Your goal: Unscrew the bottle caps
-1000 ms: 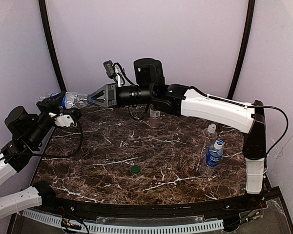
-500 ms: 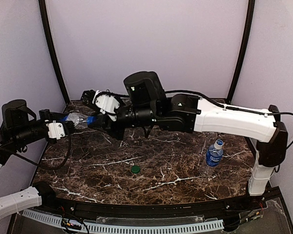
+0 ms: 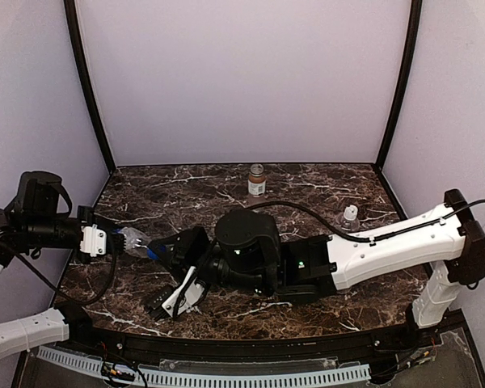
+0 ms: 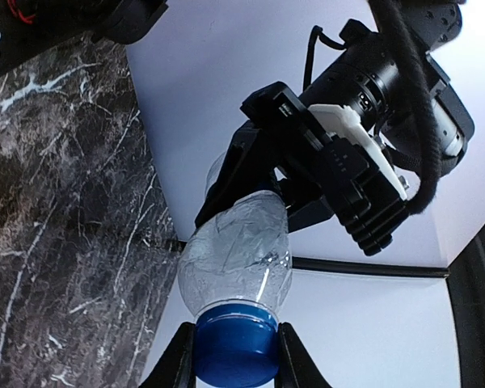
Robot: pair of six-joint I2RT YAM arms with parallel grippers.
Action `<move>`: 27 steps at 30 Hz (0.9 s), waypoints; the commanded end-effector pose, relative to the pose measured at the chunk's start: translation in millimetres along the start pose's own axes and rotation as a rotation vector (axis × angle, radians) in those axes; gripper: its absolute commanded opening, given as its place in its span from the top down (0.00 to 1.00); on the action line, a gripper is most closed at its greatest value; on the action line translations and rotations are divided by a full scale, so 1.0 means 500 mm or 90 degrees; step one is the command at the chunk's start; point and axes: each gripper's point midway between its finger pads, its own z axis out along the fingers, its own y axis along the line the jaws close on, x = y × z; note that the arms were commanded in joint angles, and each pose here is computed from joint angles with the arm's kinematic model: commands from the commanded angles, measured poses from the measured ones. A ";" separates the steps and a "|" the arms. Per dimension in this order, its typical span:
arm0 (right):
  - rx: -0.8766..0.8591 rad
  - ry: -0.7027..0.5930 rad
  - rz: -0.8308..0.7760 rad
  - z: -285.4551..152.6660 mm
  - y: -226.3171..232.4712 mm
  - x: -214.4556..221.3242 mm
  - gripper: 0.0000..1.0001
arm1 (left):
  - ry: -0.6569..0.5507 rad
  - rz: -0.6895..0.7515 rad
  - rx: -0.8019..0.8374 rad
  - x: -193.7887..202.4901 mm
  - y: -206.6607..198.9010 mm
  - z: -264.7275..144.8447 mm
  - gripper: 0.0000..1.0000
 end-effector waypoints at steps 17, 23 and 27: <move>0.120 0.106 -0.081 0.013 -0.069 0.046 0.34 | -0.051 -0.029 -0.038 -0.036 0.027 -0.024 0.79; 0.126 0.122 0.008 -0.003 -0.078 0.064 0.05 | -0.052 -0.051 -0.073 -0.035 0.047 -0.022 0.78; 0.152 0.118 0.187 -0.023 -0.115 0.078 0.01 | -0.035 -0.054 -0.132 -0.020 0.079 -0.013 0.75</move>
